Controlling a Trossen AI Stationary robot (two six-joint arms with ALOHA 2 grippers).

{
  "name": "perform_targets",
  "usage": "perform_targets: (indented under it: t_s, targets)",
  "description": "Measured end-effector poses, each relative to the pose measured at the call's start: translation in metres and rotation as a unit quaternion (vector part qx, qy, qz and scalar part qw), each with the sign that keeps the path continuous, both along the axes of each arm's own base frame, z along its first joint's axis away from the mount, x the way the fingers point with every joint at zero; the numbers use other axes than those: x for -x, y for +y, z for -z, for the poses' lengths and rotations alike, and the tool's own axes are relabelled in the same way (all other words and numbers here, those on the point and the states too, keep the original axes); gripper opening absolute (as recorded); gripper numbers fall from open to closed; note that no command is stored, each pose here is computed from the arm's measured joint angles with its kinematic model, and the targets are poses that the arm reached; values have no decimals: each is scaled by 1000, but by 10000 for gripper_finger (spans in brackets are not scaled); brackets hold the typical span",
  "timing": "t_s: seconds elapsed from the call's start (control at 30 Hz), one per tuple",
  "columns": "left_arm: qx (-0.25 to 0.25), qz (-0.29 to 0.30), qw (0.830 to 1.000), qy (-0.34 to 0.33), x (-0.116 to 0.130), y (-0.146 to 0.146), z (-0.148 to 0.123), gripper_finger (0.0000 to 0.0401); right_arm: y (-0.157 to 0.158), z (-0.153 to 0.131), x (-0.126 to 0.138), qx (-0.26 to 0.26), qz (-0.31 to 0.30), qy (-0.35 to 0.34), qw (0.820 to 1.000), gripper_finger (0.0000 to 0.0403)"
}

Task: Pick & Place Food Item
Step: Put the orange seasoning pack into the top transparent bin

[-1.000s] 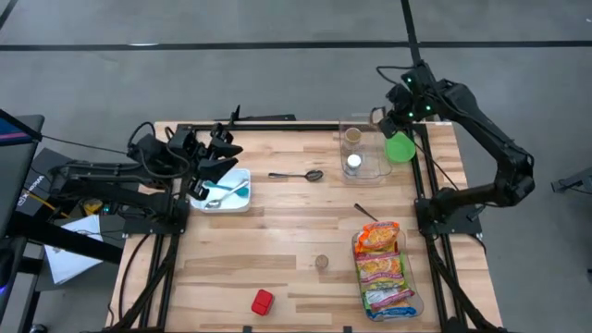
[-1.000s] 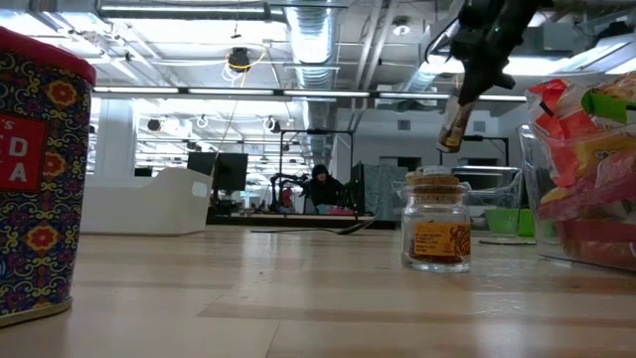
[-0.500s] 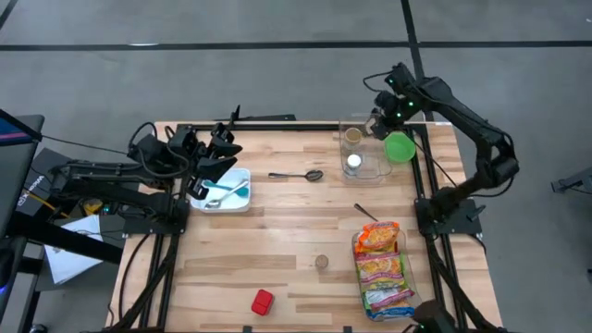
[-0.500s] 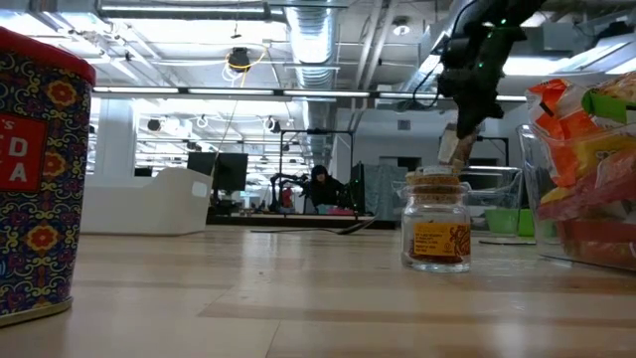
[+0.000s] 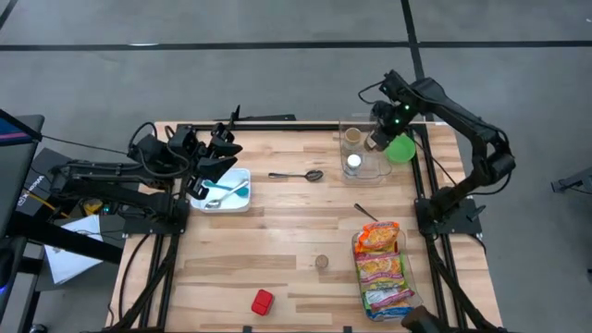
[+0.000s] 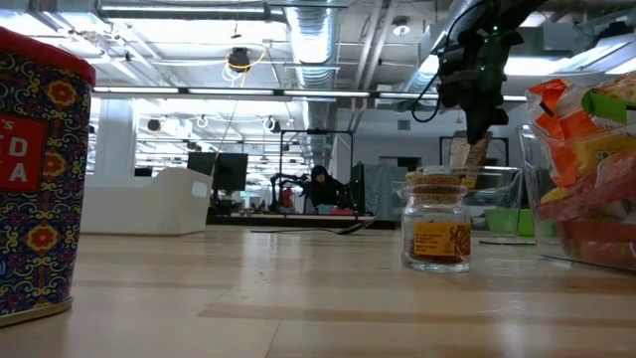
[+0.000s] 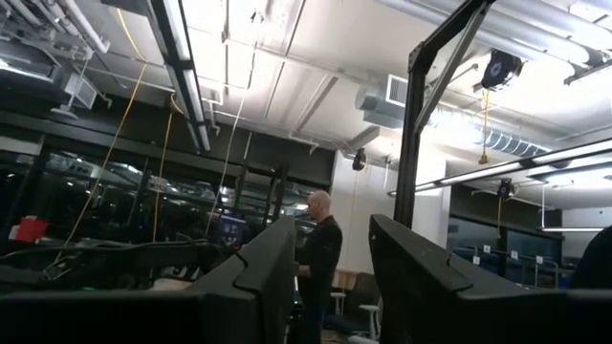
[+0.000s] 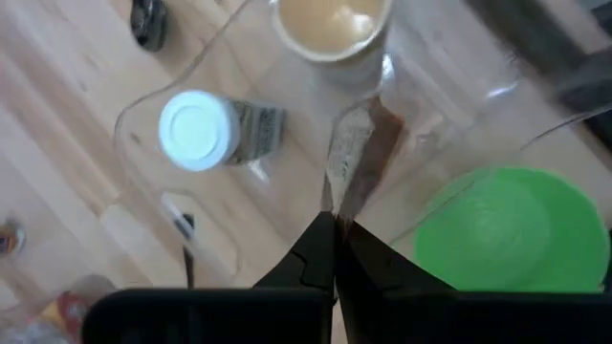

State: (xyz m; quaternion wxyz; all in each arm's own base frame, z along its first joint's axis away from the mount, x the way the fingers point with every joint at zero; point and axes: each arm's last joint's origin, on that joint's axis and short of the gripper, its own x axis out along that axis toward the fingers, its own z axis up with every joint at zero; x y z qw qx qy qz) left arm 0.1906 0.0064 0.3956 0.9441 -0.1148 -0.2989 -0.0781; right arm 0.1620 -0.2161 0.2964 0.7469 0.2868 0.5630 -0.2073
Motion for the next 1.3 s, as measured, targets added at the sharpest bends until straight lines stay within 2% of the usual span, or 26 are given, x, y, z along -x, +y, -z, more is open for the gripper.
perform_targets:
  t_s: [0.37, 0.83, 1.1, 1.3]
  targets:
    - [0, 0, 1000, 2, 0, 0, 0, 131, 18, 0, -22, 30, -77, 25, 996, 0]
    - [0, 0, 1000, 2, 0, 0, 0, 131, 34, 1, -31, 33, -183, 46, 981, 0]
    - [0, 6, 1000, 2, 0, -2, 0, 131, 29, 1, -34, 93, -211, 70, 971, 0]
    - [-1, 9, 1000, 2, 0, -4, 0, 131, 28, 0, -36, 104, -215, 62, 969, 0]
